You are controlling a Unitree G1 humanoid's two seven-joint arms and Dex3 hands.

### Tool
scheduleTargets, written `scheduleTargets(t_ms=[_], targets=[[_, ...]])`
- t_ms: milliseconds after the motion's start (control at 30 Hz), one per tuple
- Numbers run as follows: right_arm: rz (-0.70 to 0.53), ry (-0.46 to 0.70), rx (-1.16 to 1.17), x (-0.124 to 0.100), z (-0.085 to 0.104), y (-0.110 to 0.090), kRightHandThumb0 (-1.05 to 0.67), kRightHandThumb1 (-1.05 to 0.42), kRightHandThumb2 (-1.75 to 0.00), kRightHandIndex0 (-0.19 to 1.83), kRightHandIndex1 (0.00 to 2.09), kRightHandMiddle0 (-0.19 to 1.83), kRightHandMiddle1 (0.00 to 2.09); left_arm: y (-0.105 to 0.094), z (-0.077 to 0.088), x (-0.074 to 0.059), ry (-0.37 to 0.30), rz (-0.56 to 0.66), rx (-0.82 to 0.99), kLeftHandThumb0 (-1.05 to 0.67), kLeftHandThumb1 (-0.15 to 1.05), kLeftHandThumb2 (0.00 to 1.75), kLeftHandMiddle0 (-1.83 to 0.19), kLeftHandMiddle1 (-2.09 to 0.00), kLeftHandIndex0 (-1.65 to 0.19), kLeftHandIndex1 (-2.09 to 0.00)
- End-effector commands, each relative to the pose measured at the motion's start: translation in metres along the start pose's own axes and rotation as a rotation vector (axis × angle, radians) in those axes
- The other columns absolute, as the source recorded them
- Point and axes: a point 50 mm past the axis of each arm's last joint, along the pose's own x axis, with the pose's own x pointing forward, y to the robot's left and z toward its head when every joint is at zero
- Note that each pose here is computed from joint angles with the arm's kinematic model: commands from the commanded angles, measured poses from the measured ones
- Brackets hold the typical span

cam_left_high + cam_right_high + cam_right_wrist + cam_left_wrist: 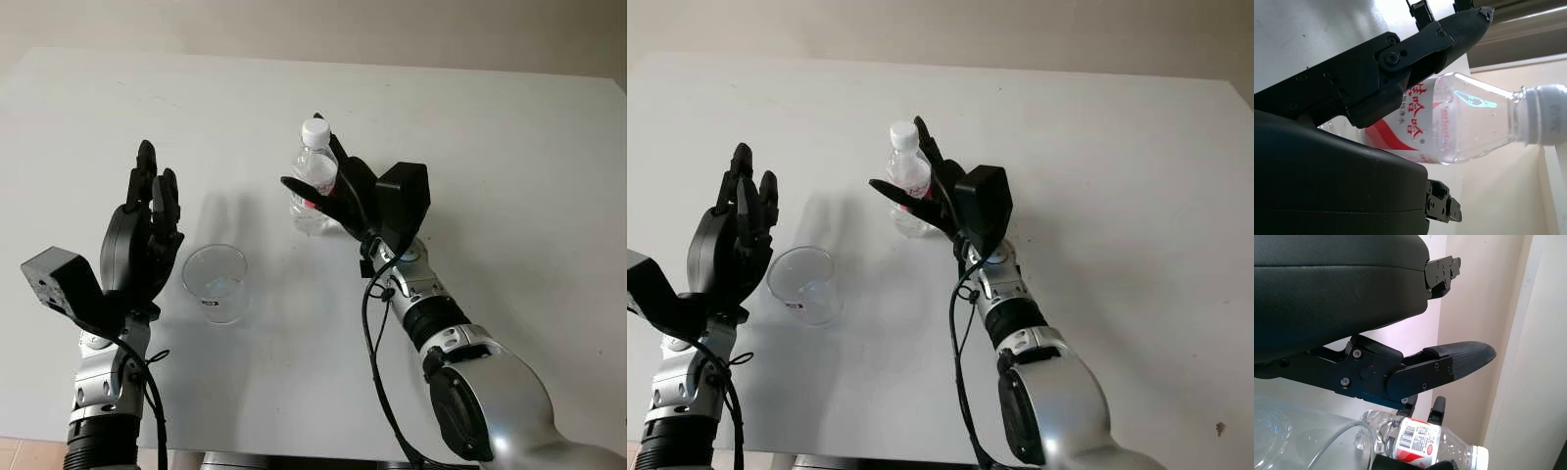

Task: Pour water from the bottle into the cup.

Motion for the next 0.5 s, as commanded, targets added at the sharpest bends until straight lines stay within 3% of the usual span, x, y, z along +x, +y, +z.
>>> scheduleTargets(t_ms=[0,67,167,200,233,267,333,467], targets=[[-0.005,-0.036,0.021,0.0042,0.0066,0.0042,-0.87,-0.87,-0.05,-0.19,0.00,-0.19,0.00,0.0018,0.0024,0.0011,-0.009,0.009,0.012,-0.75,1.05,0.64,0.19,0.00,0.19,0.00],[-0.013,-0.055,0.044,0.0043,0.0076,0.0048,-0.81,-0.86,-0.05,-0.19,0.00,-0.19,0.00,0.0015,0.0021,0.0008,-0.008,0.009,0.017,-0.75,1.05,0.64,0.19,0.00,0.19,0.00],[-0.013,-0.070,0.100,0.0052,0.0099,0.0039,-0.67,-0.85,-0.05,-0.07,0.07,0.01,0.11,0.0010,0.0016,0.0003,-0.006,0.003,0.018,-0.74,1.05,0.65,0.19,0.00,0.19,0.00],[-0.015,-0.069,0.124,0.0059,0.0105,0.0029,-0.63,-0.85,-0.05,-0.07,0.54,0.03,0.57,0.0007,0.0012,0.0002,-0.002,0.005,0.015,-0.74,1.05,0.65,0.19,0.00,0.19,0.00],[-0.020,-0.067,0.131,0.0065,0.0112,0.0020,-0.56,-0.85,-0.05,-0.09,1.17,0.00,1.18,0.0004,0.0008,0.0001,-0.001,0.008,0.012,-0.75,1.05,0.65,0.19,0.00,0.19,0.00],[-0.022,-0.066,0.124,0.0069,0.0120,0.0011,-0.49,-0.85,-0.05,0.02,1.69,0.07,1.70,0.0000,0.0005,0.0000,-0.001,0.011,0.012,-0.75,1.05,0.65,0.19,0.00,0.19,0.00],[-0.020,-0.062,0.104,0.0075,0.0131,0.0000,-0.42,-0.86,-0.06,0.29,2.01,0.28,2.01,-0.0005,0.0003,0.0001,-0.003,0.012,0.017,-0.74,1.05,0.65,0.19,0.00,0.19,0.00],[0.035,-0.040,0.052,0.0080,0.0148,-0.0019,-0.34,-0.92,-0.06,0.72,2.09,0.60,2.09,-0.0009,0.0006,0.0012,-0.009,0.011,0.018,-0.74,1.05,0.67,0.19,0.00,0.19,0.00]])
